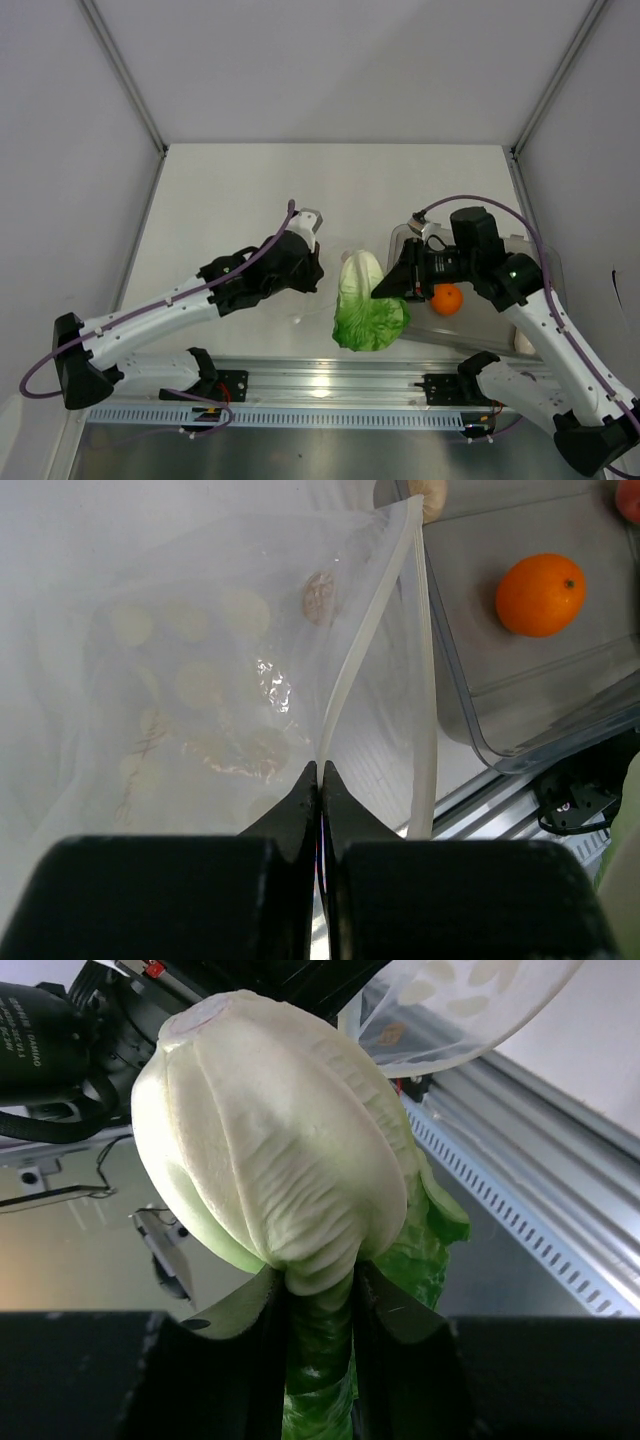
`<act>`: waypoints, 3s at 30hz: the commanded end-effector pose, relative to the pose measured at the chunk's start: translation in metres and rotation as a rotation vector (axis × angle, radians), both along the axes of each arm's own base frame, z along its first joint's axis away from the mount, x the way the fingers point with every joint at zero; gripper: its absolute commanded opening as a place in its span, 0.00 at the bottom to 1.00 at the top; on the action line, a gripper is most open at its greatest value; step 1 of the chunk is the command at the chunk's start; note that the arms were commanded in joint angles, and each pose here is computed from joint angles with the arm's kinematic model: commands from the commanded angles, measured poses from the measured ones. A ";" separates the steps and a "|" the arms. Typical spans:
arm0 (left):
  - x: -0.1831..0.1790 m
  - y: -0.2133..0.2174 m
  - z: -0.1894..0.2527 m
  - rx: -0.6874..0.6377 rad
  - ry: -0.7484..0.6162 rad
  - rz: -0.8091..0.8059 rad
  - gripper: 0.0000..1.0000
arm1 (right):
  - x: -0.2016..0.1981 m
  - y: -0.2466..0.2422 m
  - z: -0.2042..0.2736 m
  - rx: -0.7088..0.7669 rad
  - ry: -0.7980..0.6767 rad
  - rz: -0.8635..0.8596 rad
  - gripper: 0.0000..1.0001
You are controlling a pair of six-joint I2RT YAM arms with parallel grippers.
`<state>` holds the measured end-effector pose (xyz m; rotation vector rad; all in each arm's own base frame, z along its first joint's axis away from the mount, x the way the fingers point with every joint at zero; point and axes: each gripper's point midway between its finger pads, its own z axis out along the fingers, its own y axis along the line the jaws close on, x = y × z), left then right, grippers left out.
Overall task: Place the food in the zip-top bag and seal the zipper
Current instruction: Place the fake vegetable in the zipper food storage bag.
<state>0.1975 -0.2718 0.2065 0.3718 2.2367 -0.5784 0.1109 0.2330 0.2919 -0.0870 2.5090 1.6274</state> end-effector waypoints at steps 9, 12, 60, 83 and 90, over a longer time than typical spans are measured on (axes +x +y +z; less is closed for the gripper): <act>0.000 -0.005 0.017 -0.118 -0.079 0.004 0.01 | 0.012 0.027 -0.004 0.059 0.200 0.046 0.00; -0.004 -0.008 0.019 -0.131 -0.077 -0.011 0.01 | 0.016 0.032 -0.021 0.028 0.239 0.051 0.00; -0.059 -0.047 0.017 -0.115 -0.034 -0.263 0.01 | 0.074 0.044 -0.043 -0.133 -0.151 -0.001 0.00; -0.094 -0.081 0.048 -0.389 0.133 -0.378 0.00 | 0.085 0.046 -0.060 -0.077 -0.075 -0.288 0.15; -0.085 -0.076 0.074 -0.522 0.147 -0.295 0.01 | 0.082 0.043 -0.073 -0.104 -0.125 -0.367 0.17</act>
